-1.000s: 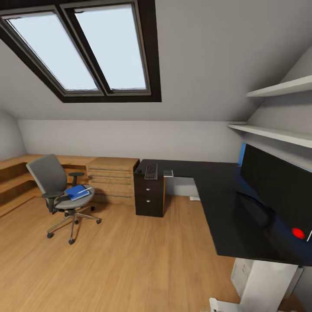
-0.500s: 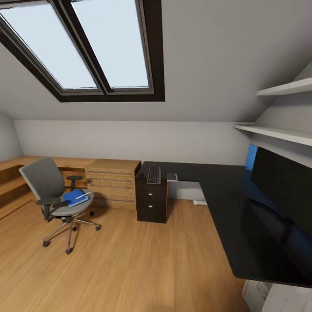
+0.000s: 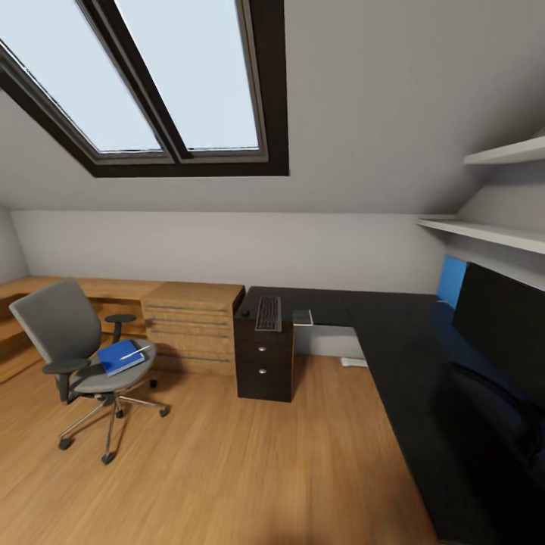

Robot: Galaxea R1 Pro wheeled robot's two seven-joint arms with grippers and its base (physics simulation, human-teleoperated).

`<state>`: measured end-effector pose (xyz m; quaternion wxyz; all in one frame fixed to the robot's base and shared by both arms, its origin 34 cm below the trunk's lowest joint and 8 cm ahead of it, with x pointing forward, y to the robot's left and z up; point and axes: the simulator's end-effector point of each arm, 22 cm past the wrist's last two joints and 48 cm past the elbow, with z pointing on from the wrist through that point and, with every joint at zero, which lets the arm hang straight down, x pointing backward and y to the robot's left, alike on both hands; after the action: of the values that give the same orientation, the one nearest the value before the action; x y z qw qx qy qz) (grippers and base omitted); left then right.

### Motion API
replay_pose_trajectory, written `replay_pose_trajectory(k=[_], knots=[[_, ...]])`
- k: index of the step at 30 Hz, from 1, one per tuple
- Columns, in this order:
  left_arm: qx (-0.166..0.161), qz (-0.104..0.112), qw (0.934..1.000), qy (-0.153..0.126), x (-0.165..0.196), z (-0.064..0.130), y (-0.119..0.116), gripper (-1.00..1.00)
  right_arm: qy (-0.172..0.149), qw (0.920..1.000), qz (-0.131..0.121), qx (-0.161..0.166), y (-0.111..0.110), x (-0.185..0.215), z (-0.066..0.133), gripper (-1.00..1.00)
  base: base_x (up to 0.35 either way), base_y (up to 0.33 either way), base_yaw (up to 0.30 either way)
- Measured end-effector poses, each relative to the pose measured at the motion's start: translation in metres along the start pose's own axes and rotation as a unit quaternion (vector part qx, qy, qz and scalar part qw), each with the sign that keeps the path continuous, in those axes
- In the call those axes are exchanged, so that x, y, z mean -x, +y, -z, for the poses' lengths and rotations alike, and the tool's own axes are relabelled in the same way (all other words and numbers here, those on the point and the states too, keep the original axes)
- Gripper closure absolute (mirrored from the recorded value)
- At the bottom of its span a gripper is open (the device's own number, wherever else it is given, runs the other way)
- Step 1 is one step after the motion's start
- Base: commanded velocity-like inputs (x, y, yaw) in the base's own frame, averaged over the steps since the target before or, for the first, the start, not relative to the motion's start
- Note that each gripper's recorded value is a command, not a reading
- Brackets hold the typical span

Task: In the bedroom, organize the workspace by keeping the computer under the desk, ensuring the monitor is on the desk, placing the keyboard on the desk next to the monitor, placing the mouse on the desk next to the keyboard, moving the folder from the swivel chair onto the desk next to the mouse, stacking the notebook on top of the folder with the pen on top of the notebook, and positioning the swivel chair next to the desk.

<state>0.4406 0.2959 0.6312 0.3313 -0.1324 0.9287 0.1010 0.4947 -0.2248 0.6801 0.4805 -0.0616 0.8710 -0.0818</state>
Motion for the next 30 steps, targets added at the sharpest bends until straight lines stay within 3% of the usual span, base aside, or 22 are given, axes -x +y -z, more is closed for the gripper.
replay_pose_trajectory(k=[21, 23, 24, 25, 30], knots=[[0.000, -0.001, 1.0000, 0.000, 0.000, 0.000, 0.000, -1.00, -0.003, 1.0000, -0.004, -0.002, 0.000, 0.002, 0.000, -1.00, 0.330, 0.000, 0.000], [0.000, 0.000, 1.0000, -0.002, 0.003, -0.001, 0.000, -1.00, -0.027, 0.9995, -0.014, -0.001, 0.005, 0.023, -0.006, -1.00, 0.330, 0.000, 0.000], [0.000, 0.000, 1.0000, -0.004, 0.005, -0.001, 0.000, -1.00, -0.052, 0.9984, -0.024, 0.001, 0.009, 0.045, -0.012, -1.00, 0.330, 0.000, 0.000], [0.000, 0.001, 1.0000, -0.005, 0.009, -0.002, -0.001, -1.00, -0.096, 0.9943, -0.045, 0.007, 0.021, 0.089, -0.019, -1.00, 0.330, 0.000, 0.000], [-0.001, -0.006, 0.9996, 0.027, 0.001, -0.003, 0.001, -1.00, -0.132, 0.9888, -0.069, 0.006, 0.024, 0.125, -0.022, -1.00, 0.331, 0.000, 0.000]])
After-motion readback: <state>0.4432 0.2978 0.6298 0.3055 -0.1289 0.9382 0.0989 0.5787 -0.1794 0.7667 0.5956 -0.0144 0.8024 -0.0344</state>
